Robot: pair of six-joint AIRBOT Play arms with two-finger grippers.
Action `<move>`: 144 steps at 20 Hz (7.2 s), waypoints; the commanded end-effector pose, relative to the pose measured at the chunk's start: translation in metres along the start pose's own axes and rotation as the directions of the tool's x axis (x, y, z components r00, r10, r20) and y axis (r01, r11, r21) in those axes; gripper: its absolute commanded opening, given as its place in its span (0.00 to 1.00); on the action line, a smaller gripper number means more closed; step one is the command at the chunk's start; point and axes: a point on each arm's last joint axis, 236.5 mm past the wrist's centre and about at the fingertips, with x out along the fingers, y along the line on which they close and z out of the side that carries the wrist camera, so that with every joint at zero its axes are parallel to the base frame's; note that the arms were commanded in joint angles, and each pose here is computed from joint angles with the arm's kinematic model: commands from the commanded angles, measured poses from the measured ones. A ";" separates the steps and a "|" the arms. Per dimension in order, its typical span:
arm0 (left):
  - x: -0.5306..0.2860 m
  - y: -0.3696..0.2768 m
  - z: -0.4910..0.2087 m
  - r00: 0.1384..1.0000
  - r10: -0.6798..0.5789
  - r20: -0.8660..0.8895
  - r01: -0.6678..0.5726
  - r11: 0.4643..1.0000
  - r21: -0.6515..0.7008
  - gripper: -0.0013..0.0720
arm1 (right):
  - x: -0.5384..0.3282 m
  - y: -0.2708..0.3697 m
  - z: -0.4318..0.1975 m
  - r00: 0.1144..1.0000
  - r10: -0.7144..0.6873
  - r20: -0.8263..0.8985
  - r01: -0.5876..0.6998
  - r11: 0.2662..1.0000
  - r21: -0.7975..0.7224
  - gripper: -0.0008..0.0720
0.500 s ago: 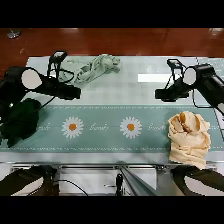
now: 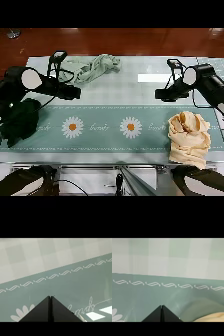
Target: Fold the shirts.
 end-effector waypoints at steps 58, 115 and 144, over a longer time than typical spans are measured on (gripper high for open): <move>-0.081 0.012 -0.032 0.960 -0.102 0.262 0.139 0.982 -0.127 0.97 | -0.462 0.091 -0.014 0.310 0.654 0.690 -0.337 0.754 -0.563 0.06; 0.061 0.014 -0.140 0.887 -0.461 -0.004 0.399 0.772 -0.495 0.04 | 0.018 0.018 -0.190 0.832 0.555 0.005 -0.510 0.762 0.398 0.86; -0.311 -0.044 0.134 0.456 -0.435 0.777 0.502 0.846 0.179 0.04 | -0.342 0.049 0.075 0.642 0.414 0.645 -0.297 0.910 -0.289 0.06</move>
